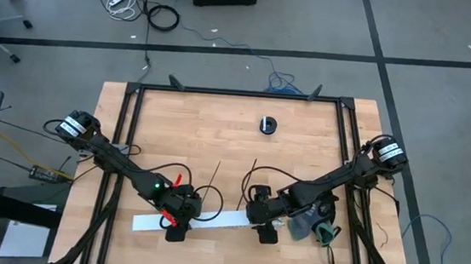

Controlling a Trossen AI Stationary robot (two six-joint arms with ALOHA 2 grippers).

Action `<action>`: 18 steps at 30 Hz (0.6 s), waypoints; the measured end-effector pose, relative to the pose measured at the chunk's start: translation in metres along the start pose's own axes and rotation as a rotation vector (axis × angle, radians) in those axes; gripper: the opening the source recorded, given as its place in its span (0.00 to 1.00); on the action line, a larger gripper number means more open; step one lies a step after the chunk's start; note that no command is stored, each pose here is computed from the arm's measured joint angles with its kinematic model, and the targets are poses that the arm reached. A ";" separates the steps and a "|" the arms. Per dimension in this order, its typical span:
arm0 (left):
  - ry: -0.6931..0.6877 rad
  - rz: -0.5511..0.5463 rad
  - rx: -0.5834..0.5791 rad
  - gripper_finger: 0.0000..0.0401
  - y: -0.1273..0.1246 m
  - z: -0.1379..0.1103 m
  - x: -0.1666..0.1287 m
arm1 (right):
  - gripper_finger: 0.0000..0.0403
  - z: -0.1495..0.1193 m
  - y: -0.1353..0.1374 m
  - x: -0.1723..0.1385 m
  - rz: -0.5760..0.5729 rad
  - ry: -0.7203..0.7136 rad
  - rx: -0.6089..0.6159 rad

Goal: Ziptie cables
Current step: Close the white cable duct

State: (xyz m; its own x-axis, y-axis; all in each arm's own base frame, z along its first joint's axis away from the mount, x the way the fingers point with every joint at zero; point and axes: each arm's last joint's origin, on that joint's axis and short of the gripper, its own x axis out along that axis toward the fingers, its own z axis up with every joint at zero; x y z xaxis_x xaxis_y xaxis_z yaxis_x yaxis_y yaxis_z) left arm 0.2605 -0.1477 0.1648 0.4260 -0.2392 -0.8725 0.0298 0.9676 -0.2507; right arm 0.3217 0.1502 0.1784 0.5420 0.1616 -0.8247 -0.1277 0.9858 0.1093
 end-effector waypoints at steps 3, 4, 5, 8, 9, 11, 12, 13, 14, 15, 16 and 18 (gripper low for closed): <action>0.000 0.000 0.000 0.60 0.000 0.000 0.000 | 0.70 0.000 0.000 0.000 -0.001 0.000 0.001; 0.000 0.000 0.001 0.60 0.000 0.000 0.000 | 0.69 0.000 0.000 0.000 -0.001 0.000 0.001; 0.000 0.000 0.001 0.60 0.000 0.000 0.000 | 0.68 0.000 0.000 0.000 -0.002 -0.001 0.001; -0.001 -0.001 0.002 0.60 0.000 0.000 0.000 | 0.65 0.000 0.000 0.000 -0.003 -0.001 0.001; -0.002 -0.001 0.007 0.60 0.000 0.000 0.000 | 0.65 0.000 0.000 0.000 -0.003 -0.001 0.001; -0.005 -0.003 0.014 0.60 0.000 0.000 0.000 | 0.63 0.000 0.000 0.000 -0.002 -0.001 0.001; -0.007 -0.004 0.015 0.60 0.000 0.001 0.000 | 0.63 0.000 0.000 0.000 -0.002 -0.001 0.001; -0.009 -0.005 0.015 0.60 -0.001 0.001 0.000 | 0.63 0.000 0.000 0.000 -0.002 -0.001 0.001; -0.011 -0.007 0.015 0.60 -0.001 0.001 0.000 | 0.63 0.000 0.000 0.000 0.000 -0.001 0.001; -0.013 -0.008 0.015 0.60 -0.001 0.001 0.000 | 0.63 0.000 0.000 0.000 0.001 -0.001 0.001; -0.015 -0.009 0.015 0.60 -0.001 0.001 0.000 | 0.63 0.000 0.000 0.000 0.001 -0.001 0.001; -0.016 -0.010 0.015 0.60 -0.001 0.002 0.000 | 0.62 0.000 0.000 0.000 0.001 -0.001 0.001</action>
State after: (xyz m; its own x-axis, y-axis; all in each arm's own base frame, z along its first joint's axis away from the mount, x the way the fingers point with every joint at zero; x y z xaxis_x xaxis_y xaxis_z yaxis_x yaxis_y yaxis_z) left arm 0.2619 -0.1485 0.1656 0.4401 -0.2472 -0.8632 0.0473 0.9664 -0.2527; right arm 0.3218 0.1502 0.1785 0.5426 0.1625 -0.8241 -0.1271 0.9857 0.1106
